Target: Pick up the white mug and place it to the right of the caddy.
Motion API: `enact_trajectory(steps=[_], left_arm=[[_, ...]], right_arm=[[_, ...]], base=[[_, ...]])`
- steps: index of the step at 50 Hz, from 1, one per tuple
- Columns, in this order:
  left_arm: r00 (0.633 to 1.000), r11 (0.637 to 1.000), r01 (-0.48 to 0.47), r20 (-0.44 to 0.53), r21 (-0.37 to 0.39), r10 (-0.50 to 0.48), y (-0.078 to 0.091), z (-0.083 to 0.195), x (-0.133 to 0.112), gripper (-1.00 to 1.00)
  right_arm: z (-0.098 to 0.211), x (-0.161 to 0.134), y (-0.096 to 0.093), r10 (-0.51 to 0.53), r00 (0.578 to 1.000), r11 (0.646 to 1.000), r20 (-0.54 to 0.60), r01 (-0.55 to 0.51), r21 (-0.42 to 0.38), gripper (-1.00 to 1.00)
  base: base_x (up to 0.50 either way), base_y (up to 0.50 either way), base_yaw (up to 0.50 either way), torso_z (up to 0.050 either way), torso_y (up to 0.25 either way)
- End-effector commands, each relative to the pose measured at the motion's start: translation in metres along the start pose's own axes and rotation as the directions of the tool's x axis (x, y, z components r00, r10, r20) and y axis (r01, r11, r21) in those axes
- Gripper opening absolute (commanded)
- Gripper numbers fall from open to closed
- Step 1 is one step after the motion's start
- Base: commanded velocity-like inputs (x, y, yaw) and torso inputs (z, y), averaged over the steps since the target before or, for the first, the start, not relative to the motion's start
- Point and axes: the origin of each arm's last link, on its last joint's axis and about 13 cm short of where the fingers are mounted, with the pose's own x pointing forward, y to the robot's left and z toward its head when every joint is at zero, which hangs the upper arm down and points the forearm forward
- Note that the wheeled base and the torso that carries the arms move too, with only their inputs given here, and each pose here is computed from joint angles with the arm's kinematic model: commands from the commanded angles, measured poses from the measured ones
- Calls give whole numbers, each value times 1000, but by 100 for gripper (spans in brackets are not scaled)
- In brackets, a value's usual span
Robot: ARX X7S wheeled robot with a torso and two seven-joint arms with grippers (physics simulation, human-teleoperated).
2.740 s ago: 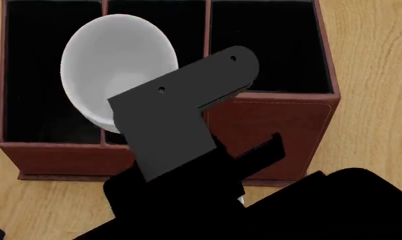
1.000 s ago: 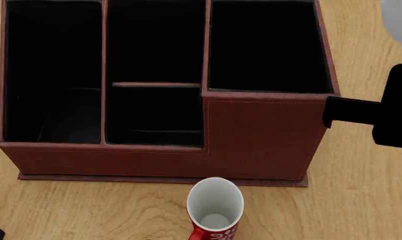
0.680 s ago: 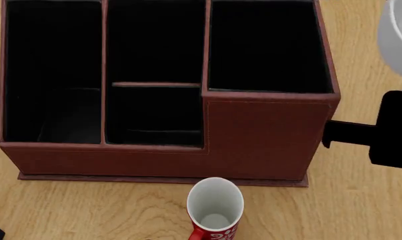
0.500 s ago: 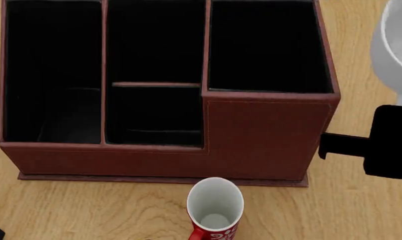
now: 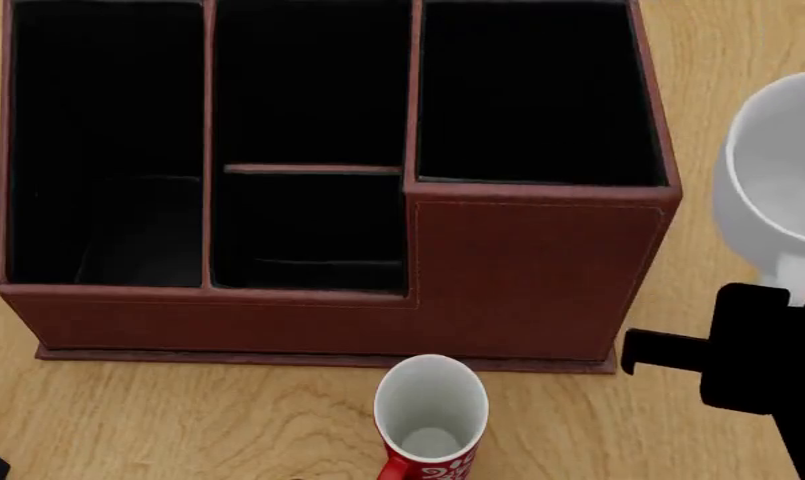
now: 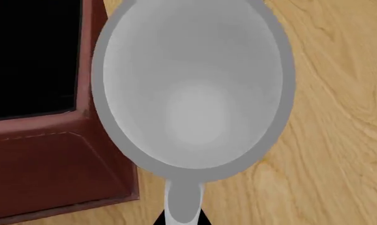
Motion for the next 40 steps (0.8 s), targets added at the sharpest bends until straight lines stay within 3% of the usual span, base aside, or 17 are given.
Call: enact_trajectory(steps=[1, 40], left_arm=[[1000, 1000, 3, -6, 3, -3, -1, -2, 1, 100], [1000, 1000, 4, -17, 15, -4, -1, -4, -1, 100]], right_arm=[[-11, 14, -1, -4, 999, 1000, -32, 4, 2, -100], [-31, 48, -4, -14, 992, 999, -129, 19, 41, -100]], base=[[0, 0, 0, 0, 0], [0, 0, 0, 0, 1]])
